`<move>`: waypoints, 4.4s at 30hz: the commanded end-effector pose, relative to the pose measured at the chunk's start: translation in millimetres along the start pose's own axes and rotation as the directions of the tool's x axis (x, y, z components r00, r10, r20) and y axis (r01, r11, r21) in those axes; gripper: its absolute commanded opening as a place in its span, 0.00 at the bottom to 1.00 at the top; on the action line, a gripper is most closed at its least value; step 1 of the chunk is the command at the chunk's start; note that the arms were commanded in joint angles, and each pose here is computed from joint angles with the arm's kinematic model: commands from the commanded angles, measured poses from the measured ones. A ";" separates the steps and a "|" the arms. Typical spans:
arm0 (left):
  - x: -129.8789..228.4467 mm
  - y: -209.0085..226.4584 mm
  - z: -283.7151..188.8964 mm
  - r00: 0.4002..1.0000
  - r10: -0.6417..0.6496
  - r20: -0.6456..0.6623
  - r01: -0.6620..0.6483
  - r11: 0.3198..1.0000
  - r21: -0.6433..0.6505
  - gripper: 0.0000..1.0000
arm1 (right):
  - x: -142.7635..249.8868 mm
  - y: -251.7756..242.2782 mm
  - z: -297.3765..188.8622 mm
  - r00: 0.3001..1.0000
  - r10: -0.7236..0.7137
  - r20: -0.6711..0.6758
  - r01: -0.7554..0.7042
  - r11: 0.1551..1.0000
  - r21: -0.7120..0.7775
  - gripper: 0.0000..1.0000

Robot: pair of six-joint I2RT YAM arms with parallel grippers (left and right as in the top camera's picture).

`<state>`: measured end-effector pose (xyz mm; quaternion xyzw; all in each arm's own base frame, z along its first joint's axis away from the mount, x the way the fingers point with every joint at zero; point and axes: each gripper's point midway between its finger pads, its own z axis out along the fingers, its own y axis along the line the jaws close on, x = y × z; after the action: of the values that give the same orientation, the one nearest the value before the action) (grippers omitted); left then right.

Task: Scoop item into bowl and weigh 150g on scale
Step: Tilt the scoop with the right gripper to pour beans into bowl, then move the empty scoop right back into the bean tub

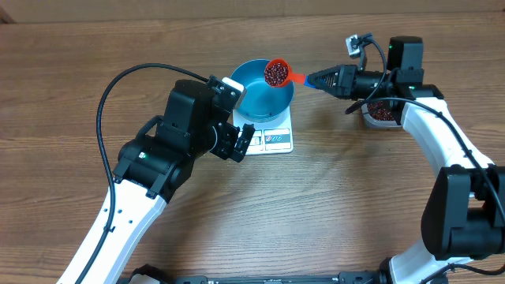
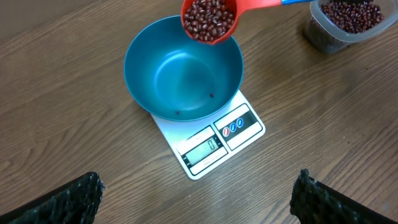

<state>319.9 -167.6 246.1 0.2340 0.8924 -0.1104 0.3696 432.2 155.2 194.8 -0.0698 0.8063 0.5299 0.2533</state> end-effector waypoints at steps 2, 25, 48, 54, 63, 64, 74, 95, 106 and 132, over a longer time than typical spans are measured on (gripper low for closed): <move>3.9 -0.6 3.7 1.000 0.015 -0.013 -0.015 1.000 0.008 1.00 | -4.4 -11.4 6.9 0.997 -0.069 0.020 0.067 0.994 0.090 0.04; 3.9 -0.6 3.7 1.000 0.015 -0.013 -0.015 1.000 0.008 0.99 | 3.7 -2.3 19.7 0.644 -0.763 -0.058 0.765 0.642 0.044 0.04; 3.9 -0.6 3.7 1.000 0.015 -0.013 -0.015 1.000 0.008 1.00 | 1.3 -1.1 19.8 0.207 -0.976 -0.066 0.978 0.207 0.018 0.04; 3.9 -0.6 3.7 1.000 0.015 -0.013 -0.015 1.000 0.008 1.00 | -8.5 5.5 20.0 0.106 -0.994 -0.038 0.994 0.104 0.039 0.04; 3.9 -0.6 3.7 1.000 0.015 -0.013 -0.015 1.000 0.008 1.00 | -11.9 7.0 19.8 0.176 -0.984 -0.029 0.983 0.174 0.051 0.04; 3.9 -0.6 3.7 1.000 0.015 -0.013 -0.015 1.000 0.008 1.00 | -11.9 7.1 19.8 0.205 -0.978 -0.027 0.978 0.203 0.052 0.04; 4.0 -0.6 3.7 1.000 0.015 -0.014 -0.015 1.000 0.009 1.00 | -25.9 20.5 -2.3 0.585 -0.811 -0.026 0.802 0.574 0.167 0.04; 3.9 -0.6 3.7 1.000 0.015 -0.013 -0.015 1.000 0.009 1.00 | -27.1 -18.1 -199.9 0.867 -0.426 -0.259 0.322 0.083 0.943 0.04; 3.9 -0.6 3.7 1.000 0.015 -0.013 -0.015 1.000 0.009 1.00 | -4.2 -75.9 -201.0 0.908 -0.221 -0.356 0.361 -0.018 0.932 0.03; 4.0 -0.6 3.7 1.000 0.015 -0.014 -0.015 1.000 0.008 0.99 | 34.2 -126.6 -197.8 0.903 0.007 -0.429 0.428 -0.051 0.902 0.04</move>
<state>319.5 -168.0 245.1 0.2354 0.8926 -0.1111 0.3682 385.5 -65.2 140.0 -0.0942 0.9437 -0.2582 0.1838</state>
